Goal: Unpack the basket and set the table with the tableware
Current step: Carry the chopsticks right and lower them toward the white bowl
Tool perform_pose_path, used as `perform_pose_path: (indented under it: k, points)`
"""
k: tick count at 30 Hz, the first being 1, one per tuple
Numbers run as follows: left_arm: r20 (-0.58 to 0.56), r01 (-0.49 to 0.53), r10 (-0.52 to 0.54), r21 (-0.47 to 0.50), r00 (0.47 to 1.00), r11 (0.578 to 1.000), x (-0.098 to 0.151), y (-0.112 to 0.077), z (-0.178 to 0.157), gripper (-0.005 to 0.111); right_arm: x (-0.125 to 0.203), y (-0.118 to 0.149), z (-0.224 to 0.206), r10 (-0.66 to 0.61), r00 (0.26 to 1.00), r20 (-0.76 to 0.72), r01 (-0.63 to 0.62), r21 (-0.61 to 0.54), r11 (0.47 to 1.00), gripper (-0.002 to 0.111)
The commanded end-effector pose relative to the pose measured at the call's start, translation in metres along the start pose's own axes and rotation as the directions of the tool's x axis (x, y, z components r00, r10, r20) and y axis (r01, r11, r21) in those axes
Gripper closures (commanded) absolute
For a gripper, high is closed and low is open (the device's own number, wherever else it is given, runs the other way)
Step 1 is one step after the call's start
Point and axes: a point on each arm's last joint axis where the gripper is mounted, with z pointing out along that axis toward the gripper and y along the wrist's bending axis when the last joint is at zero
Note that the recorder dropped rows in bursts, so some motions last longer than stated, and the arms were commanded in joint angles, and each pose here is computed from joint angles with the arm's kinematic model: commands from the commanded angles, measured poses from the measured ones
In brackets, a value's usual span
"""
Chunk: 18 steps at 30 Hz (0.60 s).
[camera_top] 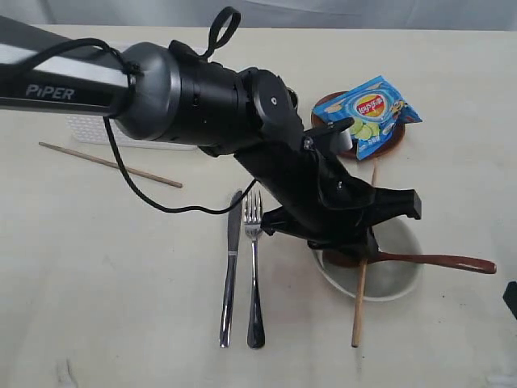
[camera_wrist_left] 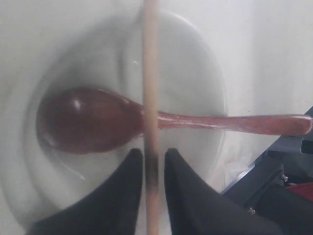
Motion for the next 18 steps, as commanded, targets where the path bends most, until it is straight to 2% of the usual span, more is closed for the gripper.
perform_pose_path:
  k: [1, 12, 18]
  points:
    - [0.037, -0.014, 0.014, 0.001, 0.999, 1.0, -0.002, -0.003, 0.0, 0.07, 0.001, 0.0, 0.0, 0.007, 1.0, 0.007, -0.007, 0.001, 1.0, 0.108]
    - [0.055, -0.033, 0.032, 0.014, 0.998, 0.999, -0.002, -0.009, -0.01, 0.067, 0.001, 0.0, 0.0, 0.007, 1.0, 0.007, -0.007, 0.001, 1.0, 0.108]
    - [0.124, -0.181, 0.183, -0.027, 0.975, 0.983, -0.003, -0.021, -0.041, 0.067, 0.001, 0.0, 0.0, 0.007, 1.0, 0.007, -0.007, 0.001, 1.0, 0.108]
